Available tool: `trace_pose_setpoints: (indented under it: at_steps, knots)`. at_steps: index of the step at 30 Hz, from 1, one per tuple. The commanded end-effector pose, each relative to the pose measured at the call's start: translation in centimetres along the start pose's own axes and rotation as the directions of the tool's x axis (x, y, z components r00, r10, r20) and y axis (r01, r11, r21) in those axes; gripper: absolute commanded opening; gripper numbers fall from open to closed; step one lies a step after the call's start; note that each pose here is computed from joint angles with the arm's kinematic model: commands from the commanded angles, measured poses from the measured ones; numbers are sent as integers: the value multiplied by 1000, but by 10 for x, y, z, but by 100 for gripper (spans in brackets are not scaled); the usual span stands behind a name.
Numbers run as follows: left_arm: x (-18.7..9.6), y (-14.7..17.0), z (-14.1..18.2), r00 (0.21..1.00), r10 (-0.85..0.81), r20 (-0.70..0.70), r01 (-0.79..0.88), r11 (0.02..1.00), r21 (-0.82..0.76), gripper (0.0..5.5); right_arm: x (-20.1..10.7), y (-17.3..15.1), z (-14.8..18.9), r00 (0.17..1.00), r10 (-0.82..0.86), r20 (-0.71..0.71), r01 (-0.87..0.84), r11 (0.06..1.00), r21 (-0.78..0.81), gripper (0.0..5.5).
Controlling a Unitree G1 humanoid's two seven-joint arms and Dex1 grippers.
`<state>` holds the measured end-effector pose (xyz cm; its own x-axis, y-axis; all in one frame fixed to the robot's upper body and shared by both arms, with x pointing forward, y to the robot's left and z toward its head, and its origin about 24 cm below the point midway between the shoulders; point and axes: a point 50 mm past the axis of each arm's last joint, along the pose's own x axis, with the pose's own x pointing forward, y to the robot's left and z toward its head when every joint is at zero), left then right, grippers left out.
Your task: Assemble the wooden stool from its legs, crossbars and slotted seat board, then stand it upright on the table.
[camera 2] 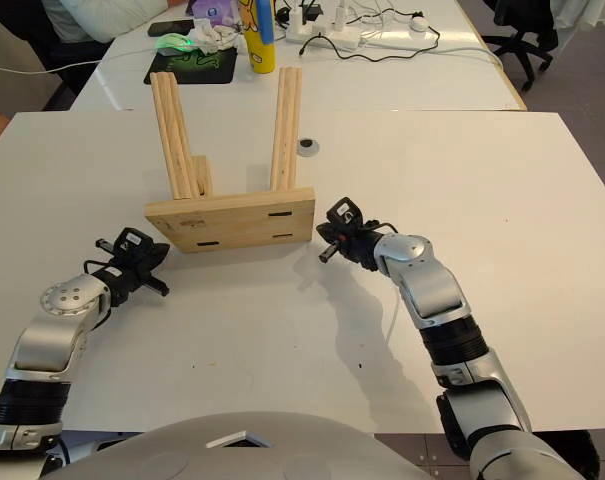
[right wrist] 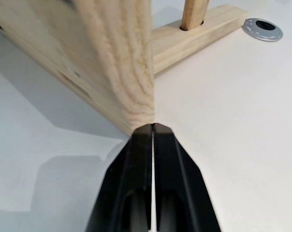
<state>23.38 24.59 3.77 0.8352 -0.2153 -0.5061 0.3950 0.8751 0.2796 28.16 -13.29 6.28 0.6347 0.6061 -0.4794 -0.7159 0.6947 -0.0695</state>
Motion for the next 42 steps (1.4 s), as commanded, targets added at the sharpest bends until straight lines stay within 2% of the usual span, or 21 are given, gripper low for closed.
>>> trace_pose_setpoints:
  at_steps: [1,19,27,35,38,42]
  knots:
    - [5,-5,3,1000,-10,28,10,1000,-12,0,4,1,-4,1000,-6,-10,6,1000,1,1]
    - [3,-22,12,994,-108,32,109,994,-27,0,12,17,-2,997,77,15,-78,997,28,1]
    - [-2,-18,46,983,-119,138,121,993,-5,0,0,26,25,973,175,147,-185,981,51,1]
    - [-26,-7,104,935,-144,325,144,989,24,0,-24,15,63,948,186,257,-189,982,-12,1]
    - [-29,-2,105,940,-132,314,128,991,35,0,-24,3,57,973,117,198,-115,993,-23,1]
    - [-30,4,83,967,-148,206,139,989,55,0,-20,-5,40,993,51,108,-46,998,-45,1]
